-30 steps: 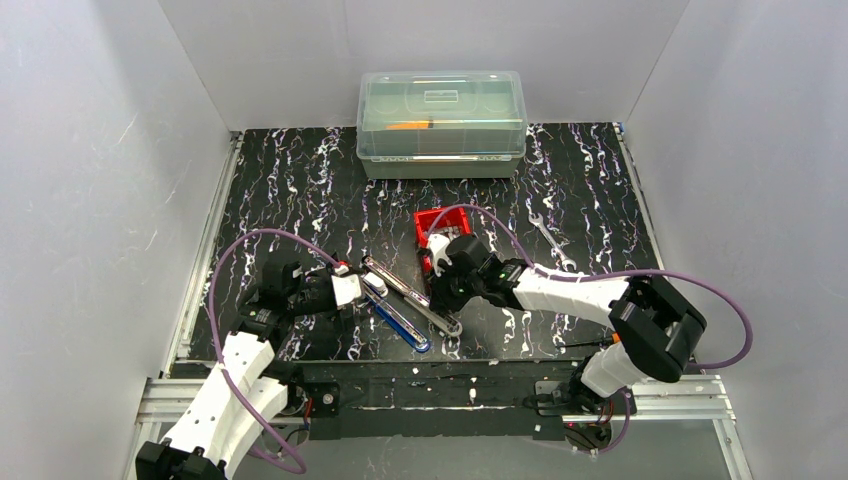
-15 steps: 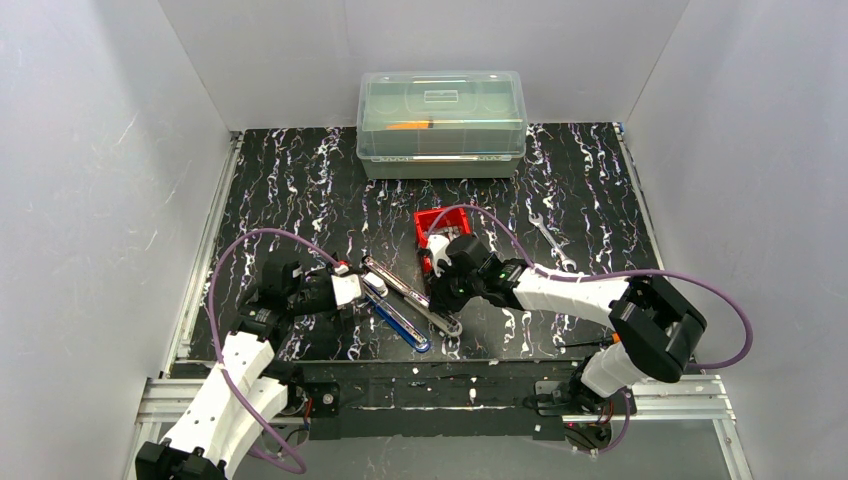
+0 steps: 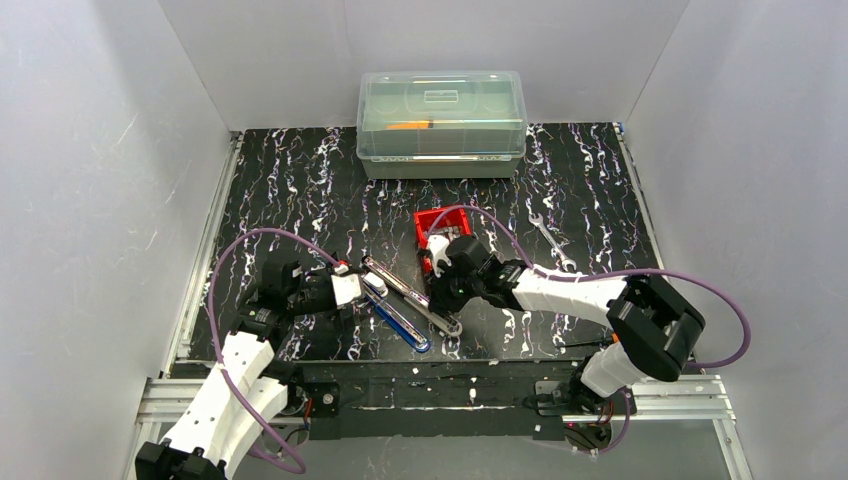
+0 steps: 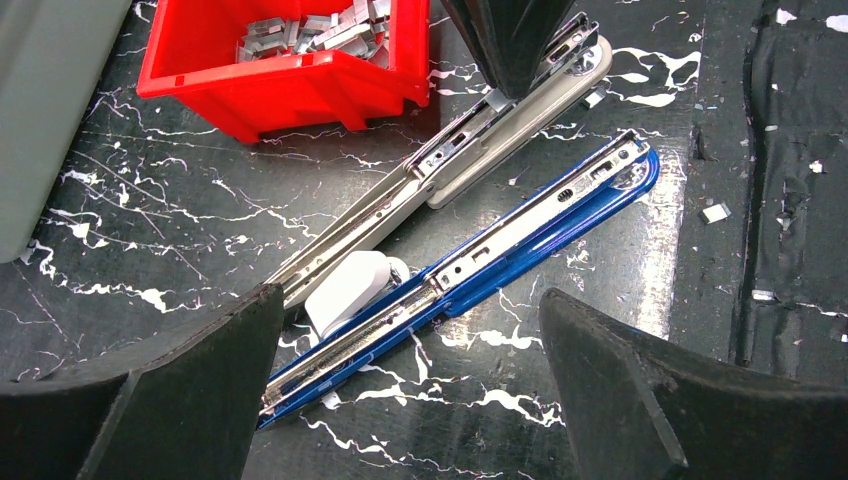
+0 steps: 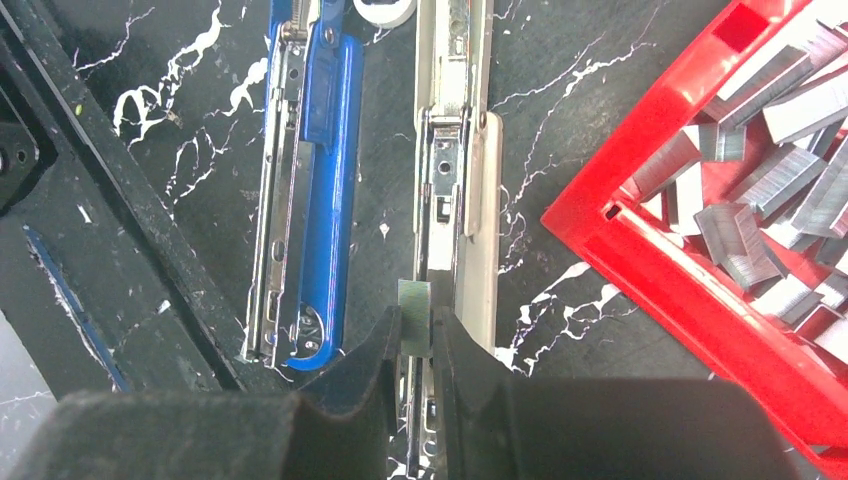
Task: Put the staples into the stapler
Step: Pick up the stapler, then place the staple at the center of the board, then pick up the staple from the center of the board.
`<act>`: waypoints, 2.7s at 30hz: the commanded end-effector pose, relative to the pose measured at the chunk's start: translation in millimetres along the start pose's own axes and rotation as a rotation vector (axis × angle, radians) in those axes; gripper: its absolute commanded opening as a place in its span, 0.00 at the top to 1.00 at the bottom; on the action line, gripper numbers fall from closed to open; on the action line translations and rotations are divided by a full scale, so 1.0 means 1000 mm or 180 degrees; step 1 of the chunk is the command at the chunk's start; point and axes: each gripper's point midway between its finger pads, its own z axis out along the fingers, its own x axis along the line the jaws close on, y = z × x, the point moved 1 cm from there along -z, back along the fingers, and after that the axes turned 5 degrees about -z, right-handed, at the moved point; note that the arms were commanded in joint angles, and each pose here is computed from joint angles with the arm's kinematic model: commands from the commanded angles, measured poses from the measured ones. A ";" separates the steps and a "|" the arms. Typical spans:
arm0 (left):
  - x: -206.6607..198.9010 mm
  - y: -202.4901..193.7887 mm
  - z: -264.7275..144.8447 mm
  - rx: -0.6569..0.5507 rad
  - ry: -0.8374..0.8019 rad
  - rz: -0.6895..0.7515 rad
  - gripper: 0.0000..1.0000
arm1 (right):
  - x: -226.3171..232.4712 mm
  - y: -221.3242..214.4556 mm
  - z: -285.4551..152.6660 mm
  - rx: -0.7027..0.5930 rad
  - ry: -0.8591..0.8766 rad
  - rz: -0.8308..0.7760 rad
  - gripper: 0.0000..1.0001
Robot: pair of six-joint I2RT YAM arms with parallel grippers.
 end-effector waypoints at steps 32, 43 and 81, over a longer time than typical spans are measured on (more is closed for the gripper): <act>-0.007 0.037 -0.010 -0.0349 -0.0092 0.0257 0.01 | -0.046 -0.044 -0.051 0.0293 -0.0944 0.0792 0.80; -0.008 0.034 -0.009 -0.0320 -0.0110 0.0225 0.01 | -0.055 -0.080 -0.043 0.0540 -0.1145 0.0989 0.64; -0.011 0.033 -0.013 -0.0286 -0.0069 0.0285 0.01 | -0.061 -0.067 -0.039 0.0799 -0.1478 0.0774 0.68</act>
